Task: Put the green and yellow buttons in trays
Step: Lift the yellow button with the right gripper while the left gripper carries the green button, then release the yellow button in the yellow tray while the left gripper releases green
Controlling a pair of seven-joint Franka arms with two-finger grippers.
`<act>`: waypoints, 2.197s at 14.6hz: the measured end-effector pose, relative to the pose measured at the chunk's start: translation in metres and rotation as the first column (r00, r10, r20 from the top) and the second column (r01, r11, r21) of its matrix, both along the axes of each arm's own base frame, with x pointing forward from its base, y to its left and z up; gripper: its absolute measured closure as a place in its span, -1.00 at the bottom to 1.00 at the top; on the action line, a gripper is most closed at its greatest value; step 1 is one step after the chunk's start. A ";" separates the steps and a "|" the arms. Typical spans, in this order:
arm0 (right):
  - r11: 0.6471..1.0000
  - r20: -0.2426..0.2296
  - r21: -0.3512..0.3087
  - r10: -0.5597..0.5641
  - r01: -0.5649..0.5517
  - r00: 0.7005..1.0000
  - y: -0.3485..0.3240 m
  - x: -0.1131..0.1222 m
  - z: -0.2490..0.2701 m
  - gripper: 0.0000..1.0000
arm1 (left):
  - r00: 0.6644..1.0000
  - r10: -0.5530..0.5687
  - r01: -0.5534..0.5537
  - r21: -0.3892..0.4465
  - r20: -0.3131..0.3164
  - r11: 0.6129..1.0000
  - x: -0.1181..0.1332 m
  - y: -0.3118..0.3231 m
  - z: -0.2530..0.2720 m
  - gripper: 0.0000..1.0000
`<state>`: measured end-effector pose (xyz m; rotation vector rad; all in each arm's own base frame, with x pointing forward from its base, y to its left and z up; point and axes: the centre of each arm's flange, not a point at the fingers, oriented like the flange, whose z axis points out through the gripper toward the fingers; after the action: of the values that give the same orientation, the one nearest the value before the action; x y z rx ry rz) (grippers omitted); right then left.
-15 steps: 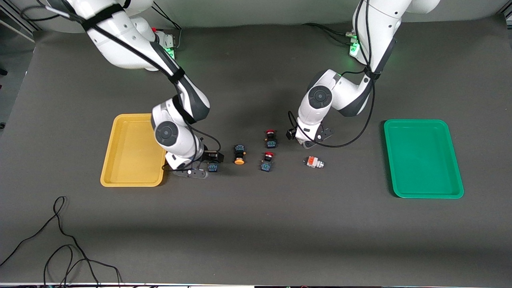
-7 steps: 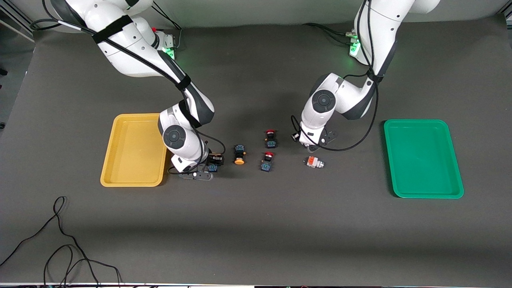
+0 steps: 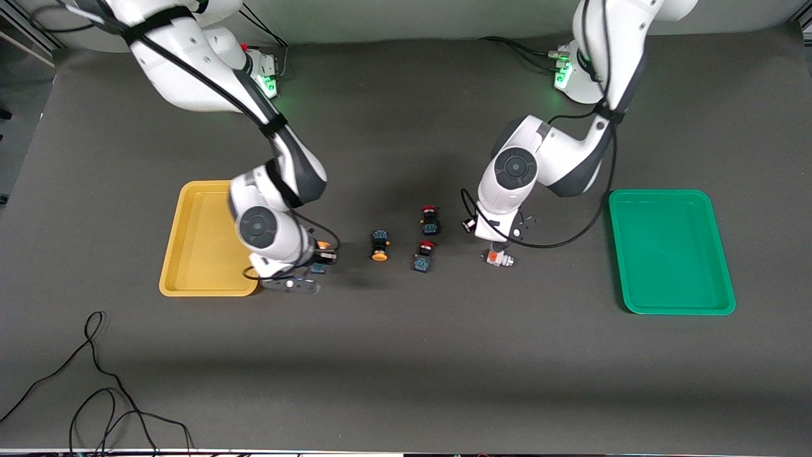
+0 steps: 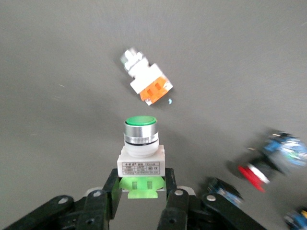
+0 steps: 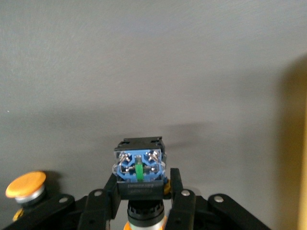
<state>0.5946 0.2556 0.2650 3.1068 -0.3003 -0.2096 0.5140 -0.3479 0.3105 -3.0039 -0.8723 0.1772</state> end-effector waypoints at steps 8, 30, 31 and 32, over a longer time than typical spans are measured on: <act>0.989 -0.008 -0.031 0.147 -0.147 0.989 -0.171 0.003 0.064 0.13 | 0.970 -0.242 0.241 -0.032 -0.023 0.970 0.035 0.162 0.143 0.20; 0.975 0.039 0.026 0.221 -0.222 0.975 -0.210 -0.062 -0.006 -0.32 | 0.834 -0.551 0.552 -0.026 0.035 0.833 0.033 0.427 -0.094 0.00; 0.974 0.026 0.043 0.219 -0.220 0.975 -0.208 -0.059 0.014 -0.44 | 0.829 -0.560 0.560 -0.027 0.016 0.828 0.037 0.428 -0.089 -0.20; 0.975 0.015 0.062 0.211 -0.211 0.977 -0.207 -0.055 0.037 -0.60 | 0.825 -0.565 0.564 -0.037 -0.013 0.825 0.042 0.430 -0.078 -0.38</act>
<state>0.5400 0.0487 0.3019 3.1705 0.0385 -0.2062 0.5562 0.0826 0.2321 -3.1159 0.0569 0.2132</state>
